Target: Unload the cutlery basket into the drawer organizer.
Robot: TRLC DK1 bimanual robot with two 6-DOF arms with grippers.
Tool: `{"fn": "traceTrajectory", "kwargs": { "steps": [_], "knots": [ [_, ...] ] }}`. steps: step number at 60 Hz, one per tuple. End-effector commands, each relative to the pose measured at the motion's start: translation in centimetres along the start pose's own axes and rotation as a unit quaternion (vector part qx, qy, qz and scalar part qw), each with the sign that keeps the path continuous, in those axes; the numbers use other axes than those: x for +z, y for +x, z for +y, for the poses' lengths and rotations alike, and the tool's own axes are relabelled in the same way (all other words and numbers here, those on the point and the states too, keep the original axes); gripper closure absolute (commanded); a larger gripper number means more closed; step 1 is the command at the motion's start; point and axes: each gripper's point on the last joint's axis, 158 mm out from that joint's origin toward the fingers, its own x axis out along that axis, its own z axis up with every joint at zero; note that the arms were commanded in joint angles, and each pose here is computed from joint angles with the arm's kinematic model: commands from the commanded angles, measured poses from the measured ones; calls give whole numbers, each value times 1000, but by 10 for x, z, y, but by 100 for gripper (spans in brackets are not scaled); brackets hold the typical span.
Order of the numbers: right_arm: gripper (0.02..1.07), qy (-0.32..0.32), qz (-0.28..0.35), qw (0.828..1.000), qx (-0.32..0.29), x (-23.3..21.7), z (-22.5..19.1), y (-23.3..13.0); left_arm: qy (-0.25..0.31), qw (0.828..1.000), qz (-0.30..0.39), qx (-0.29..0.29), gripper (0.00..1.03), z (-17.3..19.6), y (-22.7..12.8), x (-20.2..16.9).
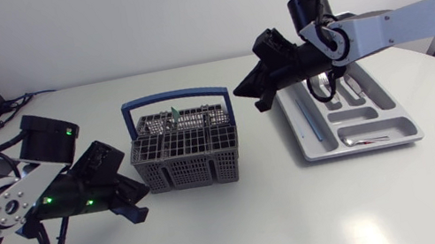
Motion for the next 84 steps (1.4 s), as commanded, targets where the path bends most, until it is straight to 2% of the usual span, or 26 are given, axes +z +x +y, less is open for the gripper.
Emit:
{"fn": "traceTrajectory", "kwargs": {
  "steps": [1, 18, 37, 51, 68, 76, 84],
  "knots": [
    [102, 19, -6, 1000, 0, 9, -3, 10, -9, 1000, 21, 8, 93, 8, 14, -13],
    [102, 11, 2, 999, 38, 12, 31, 16, -12, 999, 10, 33, 93, 37, 29, -4],
    [102, -17, 12, 996, 86, 11, 100, -3, -2, 997, -20, 77, 93, 75, 40, 16],
    [102, -36, 23, 994, 105, 11, 145, -15, -8, 995, -31, 91, 93, 106, 57, 40],
    [101, -56, 50, 989, 129, 1, 190, -2, -10, 993, -45, 107, 93, 130, 84, 81],
    [102, -59, 44, 989, 127, 9, 193, -3, -9, 993, -42, 110, 93, 134, 96, 87],
    [101, -53, 25, 994, 89, 23, 160, -15, -16, 993, -42, 113, 93, 139, 97, 88]
  ]
}}
